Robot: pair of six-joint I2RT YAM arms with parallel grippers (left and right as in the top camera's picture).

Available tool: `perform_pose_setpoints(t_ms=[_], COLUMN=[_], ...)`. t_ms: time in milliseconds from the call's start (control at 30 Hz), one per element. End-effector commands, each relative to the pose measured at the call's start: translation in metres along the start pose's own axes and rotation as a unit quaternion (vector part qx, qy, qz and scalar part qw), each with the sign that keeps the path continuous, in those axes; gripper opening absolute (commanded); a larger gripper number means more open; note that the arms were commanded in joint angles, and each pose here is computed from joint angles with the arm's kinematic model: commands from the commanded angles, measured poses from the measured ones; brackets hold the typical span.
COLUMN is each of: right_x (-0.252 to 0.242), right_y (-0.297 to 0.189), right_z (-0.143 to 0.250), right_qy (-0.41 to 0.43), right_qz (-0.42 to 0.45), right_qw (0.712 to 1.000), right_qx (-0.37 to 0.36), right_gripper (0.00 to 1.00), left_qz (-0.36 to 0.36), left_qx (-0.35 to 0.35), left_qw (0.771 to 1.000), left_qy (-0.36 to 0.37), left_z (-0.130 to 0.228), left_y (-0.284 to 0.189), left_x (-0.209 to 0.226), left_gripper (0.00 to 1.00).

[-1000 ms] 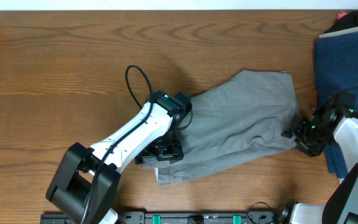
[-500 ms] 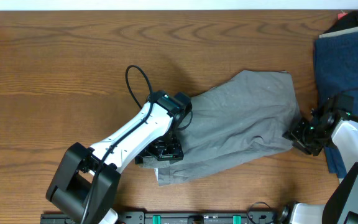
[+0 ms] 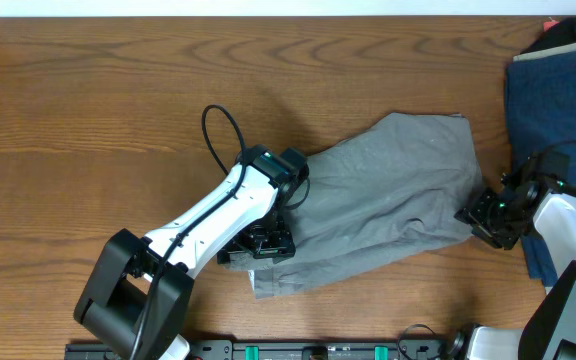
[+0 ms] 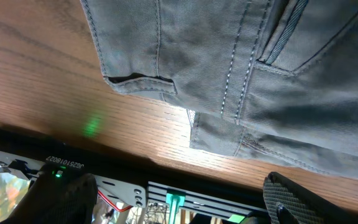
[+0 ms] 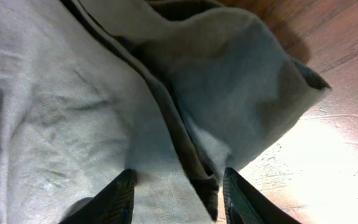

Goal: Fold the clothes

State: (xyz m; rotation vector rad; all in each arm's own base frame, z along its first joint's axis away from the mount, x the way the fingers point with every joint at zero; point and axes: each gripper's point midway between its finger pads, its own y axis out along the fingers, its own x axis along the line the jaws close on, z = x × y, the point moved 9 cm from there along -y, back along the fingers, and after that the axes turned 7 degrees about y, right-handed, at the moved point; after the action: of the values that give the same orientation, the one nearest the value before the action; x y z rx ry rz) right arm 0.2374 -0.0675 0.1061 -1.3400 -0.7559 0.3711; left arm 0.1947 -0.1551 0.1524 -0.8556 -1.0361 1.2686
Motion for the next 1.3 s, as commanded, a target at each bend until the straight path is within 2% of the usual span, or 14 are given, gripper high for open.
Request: perform_pose_setpoints(t_ms=[0,100,267,500,600,900,1267], right_x=[-0.003,-0.006,-0.006,0.0,0.004,0.016,0.05], right_y=[0.007,0.013,0.014,0.006,0.001,-0.018,-0.094], right_z=[0.008,0.01,0.009,0.002,-0.002,-0.015,-0.047], right_qy=[-0.006,-0.006,-0.008,-0.015,-0.016,-0.021,-0.035], right_qz=[0.007,0.006,0.002,-0.002,-0.003,-0.007,-0.009], right_qw=[1.0,1.0,1.0,1.0,1.0,0.999,0.995], right_qx=[0.009,0.008,0.001,-0.008,-0.011,-0.028,-0.091], right_gripper=[0.42,0.36,0.15,0.08,0.01,0.01,0.01], left_qz=[-0.003,-0.003,-0.003,-0.003,-0.003,-0.004,-0.005], left_qx=[-0.005,-0.005,-0.005,-0.005,-0.005,-0.004,-0.002], left_qw=[1.0,1.0,1.0,1.0,1.0,1.0,1.0], left_qy=[-0.004,-0.004,-0.004,-0.004,-0.004,-0.004,-0.002], left_z=[0.001,0.001,0.001,0.001,0.001,0.002,0.002], left_y=[-0.002,-0.002,-0.002,-0.002,-0.002,-0.002,-0.002], left_x=[0.003,0.003,0.003,0.003,0.003,0.003,0.004], left_gripper=[0.86,0.86,0.86,0.86,0.86,0.86,0.86])
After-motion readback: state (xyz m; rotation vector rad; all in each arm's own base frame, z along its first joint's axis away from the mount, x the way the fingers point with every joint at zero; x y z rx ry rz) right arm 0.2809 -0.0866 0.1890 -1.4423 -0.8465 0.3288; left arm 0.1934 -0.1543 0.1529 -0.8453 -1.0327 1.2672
